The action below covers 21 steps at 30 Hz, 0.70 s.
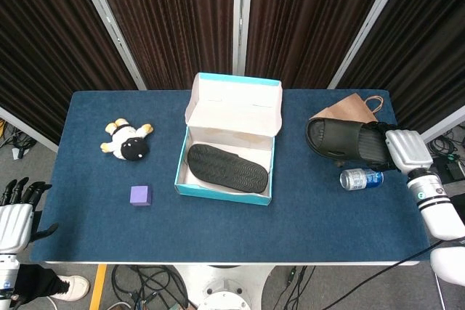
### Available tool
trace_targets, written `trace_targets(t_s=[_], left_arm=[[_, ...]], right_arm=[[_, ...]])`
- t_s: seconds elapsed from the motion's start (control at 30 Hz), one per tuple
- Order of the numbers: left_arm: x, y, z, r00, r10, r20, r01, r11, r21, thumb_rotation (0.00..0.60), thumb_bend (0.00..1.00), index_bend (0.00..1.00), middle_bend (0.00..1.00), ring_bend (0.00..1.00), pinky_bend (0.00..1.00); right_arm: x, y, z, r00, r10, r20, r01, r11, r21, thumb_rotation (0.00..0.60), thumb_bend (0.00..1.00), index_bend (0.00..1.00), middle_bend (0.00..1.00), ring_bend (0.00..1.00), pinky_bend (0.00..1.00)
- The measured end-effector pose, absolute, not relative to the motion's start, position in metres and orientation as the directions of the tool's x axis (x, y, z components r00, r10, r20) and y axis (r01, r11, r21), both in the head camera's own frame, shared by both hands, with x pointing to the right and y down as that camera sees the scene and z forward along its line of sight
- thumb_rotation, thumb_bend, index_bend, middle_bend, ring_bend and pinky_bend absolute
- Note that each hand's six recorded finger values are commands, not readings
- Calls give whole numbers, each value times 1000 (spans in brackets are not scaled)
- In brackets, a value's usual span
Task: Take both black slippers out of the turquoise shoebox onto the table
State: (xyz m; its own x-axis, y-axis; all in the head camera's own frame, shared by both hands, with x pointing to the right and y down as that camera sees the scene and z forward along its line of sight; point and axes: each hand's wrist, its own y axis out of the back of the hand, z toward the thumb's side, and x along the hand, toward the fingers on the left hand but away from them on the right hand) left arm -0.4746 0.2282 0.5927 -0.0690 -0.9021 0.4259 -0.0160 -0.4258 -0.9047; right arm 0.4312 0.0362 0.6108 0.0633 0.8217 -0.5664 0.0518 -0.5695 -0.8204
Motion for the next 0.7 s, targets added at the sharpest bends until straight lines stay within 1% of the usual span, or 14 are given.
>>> trace_targets(t_s=[0.07,0.13,0.17,0.2,0.23,0.27,0.3,0.37,0.4,0.53,0.7], left_arm=[[-474,229,592,-69,-902,427,-15,-427,-904,600,0,206,167,52,46],[-475,230,590,-72,-902,427,-13,-427,-904,600,0,206,167,52,46],[-475,230,589,-74,-902,426,-12,-427,-904,600,0,206,167,52,46],[-476,231,588,-78,-901,427,-12,-427,-904,600,0,206,167,52,46],[-476,232,588,-81,-901,427,-12,-427,-904,600,0,206,167,52,46],[-477,232,587,-85,-900,427,-11,-427,-904,600,0,206,167,52,46],[-478,233,587,-89,-900,427,-10,-428,-904,600,0,206,167,52,46],[-479,235,586,-95,-899,428,-9,-429,-903,600,0,206,167,52,46],[-480,236,586,-97,-899,428,-8,-429,-903,600,0,206,166,52,46],[-480,236,585,-97,-900,425,-9,-426,-905,600,0,206,167,52,46],[-479,234,585,-93,-901,423,-8,-424,-906,600,0,206,166,52,46]], right_arm=[[437,36,622,46,808,-587,44,-589,-807,600,209,456,353,279,441],[437,34,638,37,792,-610,40,-611,-791,600,210,381,315,223,363],[436,33,644,35,785,-619,37,-620,-784,600,209,317,275,172,298],[435,32,651,33,777,-629,35,-629,-776,600,203,223,208,103,205],[434,30,660,29,766,-642,28,-643,-765,600,184,137,135,54,124],[433,28,666,25,757,-653,20,-654,-757,600,140,53,59,12,48],[433,27,672,20,747,-665,8,-665,-747,600,89,13,17,0,9],[433,23,683,6,723,-691,-29,-691,-722,600,10,0,0,0,0],[432,22,686,2,714,-700,-45,-699,-713,600,0,0,0,0,0],[421,14,689,6,710,-704,-105,-700,-707,600,0,0,0,0,0],[412,9,671,30,726,-687,-117,-680,-724,600,0,0,0,0,0]])
